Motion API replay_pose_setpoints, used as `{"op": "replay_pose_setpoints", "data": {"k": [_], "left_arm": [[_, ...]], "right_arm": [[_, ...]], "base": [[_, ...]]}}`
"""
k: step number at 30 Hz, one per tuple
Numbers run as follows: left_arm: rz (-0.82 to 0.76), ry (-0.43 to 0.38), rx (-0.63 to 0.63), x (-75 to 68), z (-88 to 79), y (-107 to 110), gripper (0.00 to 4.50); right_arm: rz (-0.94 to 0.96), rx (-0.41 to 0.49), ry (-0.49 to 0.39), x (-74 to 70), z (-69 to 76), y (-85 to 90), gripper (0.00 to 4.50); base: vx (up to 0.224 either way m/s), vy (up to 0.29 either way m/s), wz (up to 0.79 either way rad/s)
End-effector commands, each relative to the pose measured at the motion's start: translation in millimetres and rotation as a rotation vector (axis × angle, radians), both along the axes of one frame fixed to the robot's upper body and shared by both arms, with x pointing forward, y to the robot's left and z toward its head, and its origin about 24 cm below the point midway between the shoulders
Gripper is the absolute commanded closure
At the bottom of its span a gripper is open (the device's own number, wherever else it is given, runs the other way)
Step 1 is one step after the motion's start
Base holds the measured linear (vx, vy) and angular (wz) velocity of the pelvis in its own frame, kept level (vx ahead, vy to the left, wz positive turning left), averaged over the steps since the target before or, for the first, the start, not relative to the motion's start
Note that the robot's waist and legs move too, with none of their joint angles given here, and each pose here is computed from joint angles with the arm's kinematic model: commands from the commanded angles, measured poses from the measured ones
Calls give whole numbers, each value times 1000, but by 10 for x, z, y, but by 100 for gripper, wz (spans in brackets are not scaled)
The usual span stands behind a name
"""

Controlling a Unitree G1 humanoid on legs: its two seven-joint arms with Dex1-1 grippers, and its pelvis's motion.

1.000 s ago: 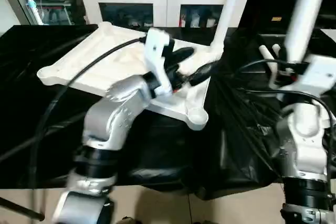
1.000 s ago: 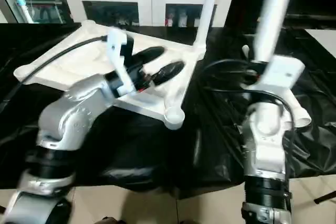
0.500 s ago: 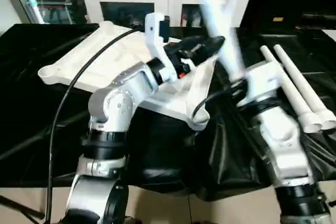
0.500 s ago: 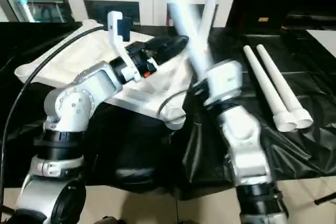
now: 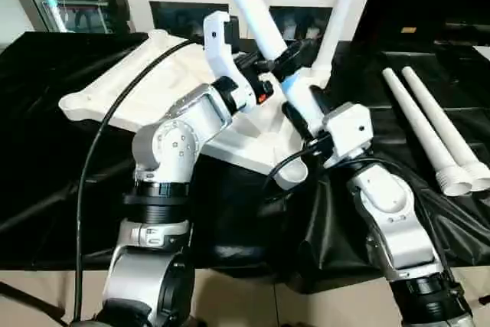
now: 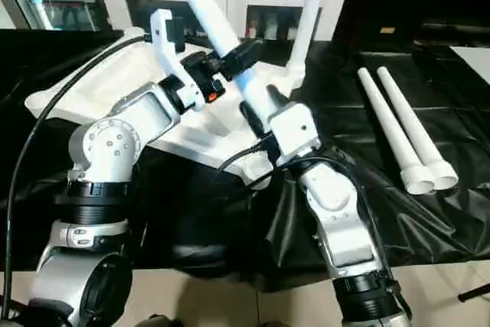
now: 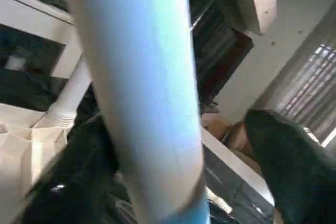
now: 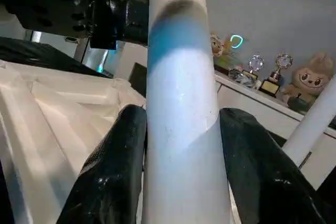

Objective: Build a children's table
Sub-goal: Pick table leg

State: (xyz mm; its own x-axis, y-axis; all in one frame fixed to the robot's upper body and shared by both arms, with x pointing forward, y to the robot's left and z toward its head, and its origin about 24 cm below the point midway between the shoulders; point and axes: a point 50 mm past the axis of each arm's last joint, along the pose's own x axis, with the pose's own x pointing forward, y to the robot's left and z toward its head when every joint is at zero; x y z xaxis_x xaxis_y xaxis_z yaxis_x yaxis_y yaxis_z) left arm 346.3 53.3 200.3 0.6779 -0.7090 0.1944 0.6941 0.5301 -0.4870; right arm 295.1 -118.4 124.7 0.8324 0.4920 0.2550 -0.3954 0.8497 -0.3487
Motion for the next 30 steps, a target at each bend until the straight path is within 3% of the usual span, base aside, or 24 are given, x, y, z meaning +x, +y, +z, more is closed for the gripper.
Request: {"op": "replay_pose_setpoints", "data": {"k": [1, 21, 30], "left_arm": [[-13, 7, 4, 0, 21, -25, 75], [-26, 9, -1, -7, 21, -15, 247], [-21, 6, -1, 1, 25, -11, 264]], "right_arm": [[20, -14, -40, -32, 71, 57, 271], [55, -14, -34, -33, 72, 146, 271], [70, -44, -40, -39, 63, 166, 271]], "base": [[0, 0, 0], [0, 0, 0], [0, 0, 0]]}}
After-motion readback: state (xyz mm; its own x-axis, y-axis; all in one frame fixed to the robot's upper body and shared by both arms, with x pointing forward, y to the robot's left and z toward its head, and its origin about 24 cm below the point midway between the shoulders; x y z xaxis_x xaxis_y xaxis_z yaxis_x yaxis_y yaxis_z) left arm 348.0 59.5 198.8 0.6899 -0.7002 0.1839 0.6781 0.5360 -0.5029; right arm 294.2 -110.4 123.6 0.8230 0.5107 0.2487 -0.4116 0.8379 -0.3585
